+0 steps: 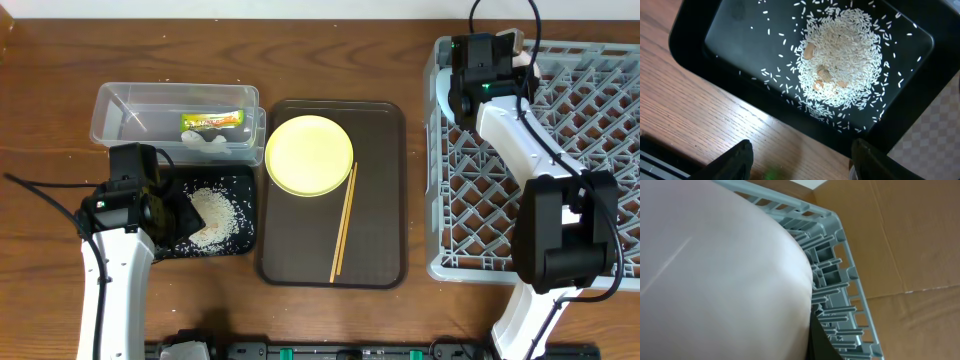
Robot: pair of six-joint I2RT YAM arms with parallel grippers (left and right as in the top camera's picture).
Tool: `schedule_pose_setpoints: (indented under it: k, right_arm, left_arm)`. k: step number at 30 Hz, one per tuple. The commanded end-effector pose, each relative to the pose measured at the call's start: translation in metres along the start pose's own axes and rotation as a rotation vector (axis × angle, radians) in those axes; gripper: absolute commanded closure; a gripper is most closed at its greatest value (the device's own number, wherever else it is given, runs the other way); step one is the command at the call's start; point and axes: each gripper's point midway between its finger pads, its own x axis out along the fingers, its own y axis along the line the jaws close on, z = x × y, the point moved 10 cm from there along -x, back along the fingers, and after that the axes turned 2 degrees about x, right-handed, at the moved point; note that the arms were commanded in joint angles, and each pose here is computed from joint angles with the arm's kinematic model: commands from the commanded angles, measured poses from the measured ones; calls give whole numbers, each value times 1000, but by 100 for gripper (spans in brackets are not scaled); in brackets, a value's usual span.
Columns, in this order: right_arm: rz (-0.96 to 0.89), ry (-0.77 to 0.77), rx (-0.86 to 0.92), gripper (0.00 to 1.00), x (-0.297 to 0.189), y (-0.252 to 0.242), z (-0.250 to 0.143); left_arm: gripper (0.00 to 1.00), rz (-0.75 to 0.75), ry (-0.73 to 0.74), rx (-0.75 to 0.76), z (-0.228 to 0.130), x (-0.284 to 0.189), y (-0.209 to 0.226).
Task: Sort waste into correct bins and load items into the dishwasher rack
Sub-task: 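Move the right gripper back to the yellow plate edge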
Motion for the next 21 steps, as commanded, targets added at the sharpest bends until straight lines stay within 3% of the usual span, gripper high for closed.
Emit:
schedule_pose_setpoints:
  k: [1,21]
  right_arm:
    - [-22,18,37,99,8,-7,-1]
    - [-166,-24,266,99,23,-73,17]
  left_arm:
    - [34,7,-6,-15,1,-2,2]
    - [34,7,-6,-15,1,-2,2]
